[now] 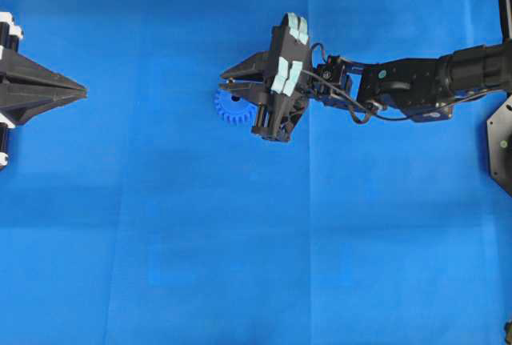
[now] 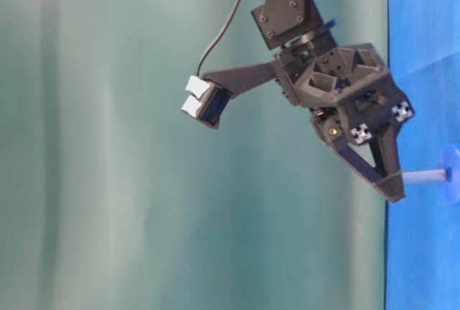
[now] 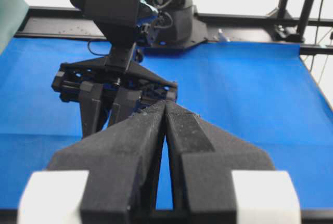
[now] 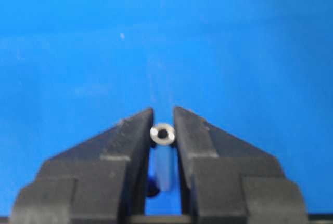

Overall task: Insert the shaft placed at a random location into the center hole of the small gear at another random location.
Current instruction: 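Align the held shaft above the gear's center hole with the right gripper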

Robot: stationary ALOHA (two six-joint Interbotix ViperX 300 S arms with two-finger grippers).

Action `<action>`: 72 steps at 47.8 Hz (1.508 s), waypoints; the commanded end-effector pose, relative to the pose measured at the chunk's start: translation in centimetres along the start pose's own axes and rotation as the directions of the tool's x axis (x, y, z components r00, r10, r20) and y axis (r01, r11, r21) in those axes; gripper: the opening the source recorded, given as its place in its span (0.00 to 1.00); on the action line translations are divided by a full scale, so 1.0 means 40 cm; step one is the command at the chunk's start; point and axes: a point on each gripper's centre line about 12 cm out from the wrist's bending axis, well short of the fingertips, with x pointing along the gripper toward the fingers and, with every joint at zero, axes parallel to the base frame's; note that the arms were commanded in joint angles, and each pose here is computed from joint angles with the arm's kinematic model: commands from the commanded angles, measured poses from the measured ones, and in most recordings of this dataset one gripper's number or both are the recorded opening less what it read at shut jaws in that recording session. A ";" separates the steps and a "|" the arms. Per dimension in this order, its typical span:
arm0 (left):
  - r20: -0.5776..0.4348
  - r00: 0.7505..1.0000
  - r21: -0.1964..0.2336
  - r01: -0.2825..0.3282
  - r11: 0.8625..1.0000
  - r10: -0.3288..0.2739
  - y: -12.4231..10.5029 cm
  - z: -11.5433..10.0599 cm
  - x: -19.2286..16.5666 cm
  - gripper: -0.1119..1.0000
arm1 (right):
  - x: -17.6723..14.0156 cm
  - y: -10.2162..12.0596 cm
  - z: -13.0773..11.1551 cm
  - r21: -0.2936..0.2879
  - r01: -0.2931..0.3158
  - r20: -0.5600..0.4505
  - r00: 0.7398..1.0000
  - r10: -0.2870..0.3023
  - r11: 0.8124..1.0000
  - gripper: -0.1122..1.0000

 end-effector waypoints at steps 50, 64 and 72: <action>0.017 1.000 -0.002 0.002 1.000 -0.002 -0.001 0.016 -0.001 0.10 | -0.060 0.058 0.113 -0.045 -0.054 0.127 0.990 0.060 0.998 0.12; 0.017 1.000 0.000 0.001 1.000 -0.001 -0.001 0.016 -0.001 0.10 | -0.038 0.050 0.074 -0.044 -0.045 0.094 0.994 0.049 0.998 0.12; 0.017 1.000 -0.002 0.002 1.000 -0.002 -0.001 0.016 -0.001 0.10 | -0.020 0.045 0.044 -0.045 -0.039 0.069 0.997 0.042 0.998 0.12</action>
